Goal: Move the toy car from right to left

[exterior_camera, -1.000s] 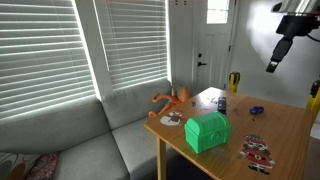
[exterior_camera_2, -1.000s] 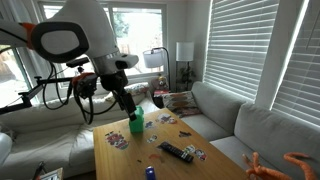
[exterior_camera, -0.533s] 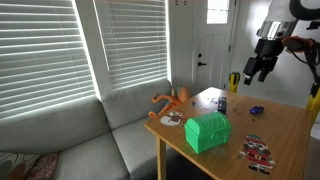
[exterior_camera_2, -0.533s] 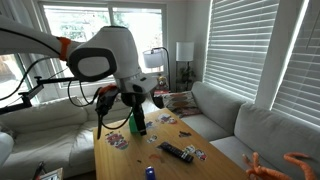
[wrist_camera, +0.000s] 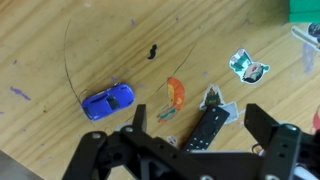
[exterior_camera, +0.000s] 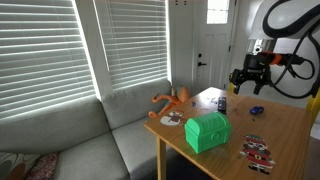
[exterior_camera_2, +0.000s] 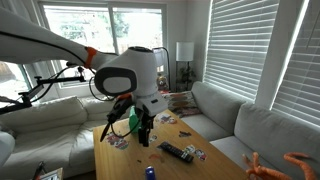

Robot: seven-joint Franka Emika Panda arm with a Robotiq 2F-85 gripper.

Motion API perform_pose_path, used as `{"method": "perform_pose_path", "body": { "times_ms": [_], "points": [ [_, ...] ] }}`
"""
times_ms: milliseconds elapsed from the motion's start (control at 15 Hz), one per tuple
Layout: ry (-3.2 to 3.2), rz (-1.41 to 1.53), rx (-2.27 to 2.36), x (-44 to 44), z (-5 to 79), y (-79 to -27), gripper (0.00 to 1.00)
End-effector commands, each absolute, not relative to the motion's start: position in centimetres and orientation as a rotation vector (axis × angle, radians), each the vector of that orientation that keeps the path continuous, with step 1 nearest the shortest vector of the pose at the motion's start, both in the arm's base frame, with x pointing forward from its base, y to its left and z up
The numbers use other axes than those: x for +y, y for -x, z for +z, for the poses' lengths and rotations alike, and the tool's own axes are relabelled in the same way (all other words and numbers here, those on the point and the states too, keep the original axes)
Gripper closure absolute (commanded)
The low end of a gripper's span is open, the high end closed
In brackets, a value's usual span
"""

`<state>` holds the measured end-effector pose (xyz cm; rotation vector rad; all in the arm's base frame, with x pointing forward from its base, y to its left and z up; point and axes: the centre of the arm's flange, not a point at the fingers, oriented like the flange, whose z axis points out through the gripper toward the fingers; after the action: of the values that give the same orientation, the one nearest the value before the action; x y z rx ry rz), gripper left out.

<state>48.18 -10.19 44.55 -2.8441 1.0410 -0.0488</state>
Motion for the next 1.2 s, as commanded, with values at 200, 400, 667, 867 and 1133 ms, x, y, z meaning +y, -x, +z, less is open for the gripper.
{"method": "perform_pose_path", "body": {
  "times_ms": [200, 400, 667, 867, 1133],
  "points": [
    [2.805, -0.023, 1.126, -10.5, 43.6, -48.6, 0.00],
    [2.750, -0.027, 1.196, -10.5, 43.5, -48.6, 0.00],
    [2.609, -0.066, 1.481, -10.7, 43.1, -48.1, 0.00],
    [2.514, -0.136, 1.685, -12.2, 42.5, -47.8, 0.00],
    [2.364, -0.123, 1.875, -13.6, 41.4, -47.0, 0.00]
  ]
}}
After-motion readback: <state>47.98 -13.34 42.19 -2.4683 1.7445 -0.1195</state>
